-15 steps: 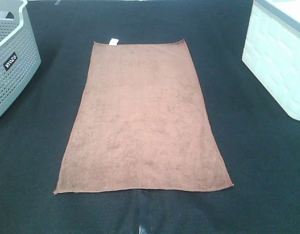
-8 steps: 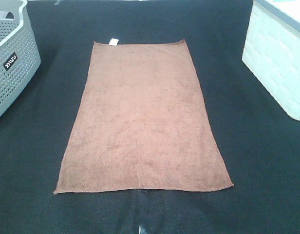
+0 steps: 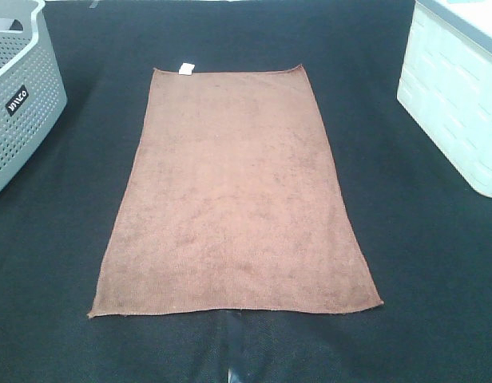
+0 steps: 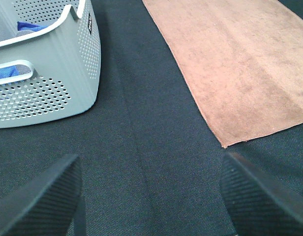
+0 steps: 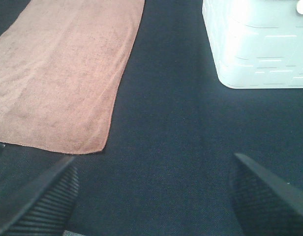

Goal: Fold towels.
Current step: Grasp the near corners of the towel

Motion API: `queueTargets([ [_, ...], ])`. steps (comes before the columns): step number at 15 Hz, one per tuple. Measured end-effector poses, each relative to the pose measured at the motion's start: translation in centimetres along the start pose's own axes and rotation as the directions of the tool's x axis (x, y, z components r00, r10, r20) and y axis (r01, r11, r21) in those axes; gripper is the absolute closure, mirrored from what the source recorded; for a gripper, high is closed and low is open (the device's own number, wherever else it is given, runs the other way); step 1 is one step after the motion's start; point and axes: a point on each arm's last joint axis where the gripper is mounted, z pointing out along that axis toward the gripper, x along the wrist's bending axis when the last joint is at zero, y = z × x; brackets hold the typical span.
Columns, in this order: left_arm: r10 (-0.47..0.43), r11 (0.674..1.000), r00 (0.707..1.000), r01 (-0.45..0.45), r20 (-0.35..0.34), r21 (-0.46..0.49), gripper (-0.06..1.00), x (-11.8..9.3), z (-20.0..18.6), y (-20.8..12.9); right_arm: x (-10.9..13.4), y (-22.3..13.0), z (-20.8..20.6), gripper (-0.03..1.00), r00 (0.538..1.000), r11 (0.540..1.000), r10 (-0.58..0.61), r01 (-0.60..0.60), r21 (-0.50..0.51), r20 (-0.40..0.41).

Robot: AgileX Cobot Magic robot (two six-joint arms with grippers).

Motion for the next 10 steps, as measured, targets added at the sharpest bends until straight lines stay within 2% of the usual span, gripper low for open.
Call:
queueTargets([
  [10,0.000,1.000,1.000,0.000,-0.001,0.000,0.20,0.01,0.00,0.00,0.00,0.00,0.00,0.19,1.000,1.000,0.000,0.000,0.000,0.000],
])
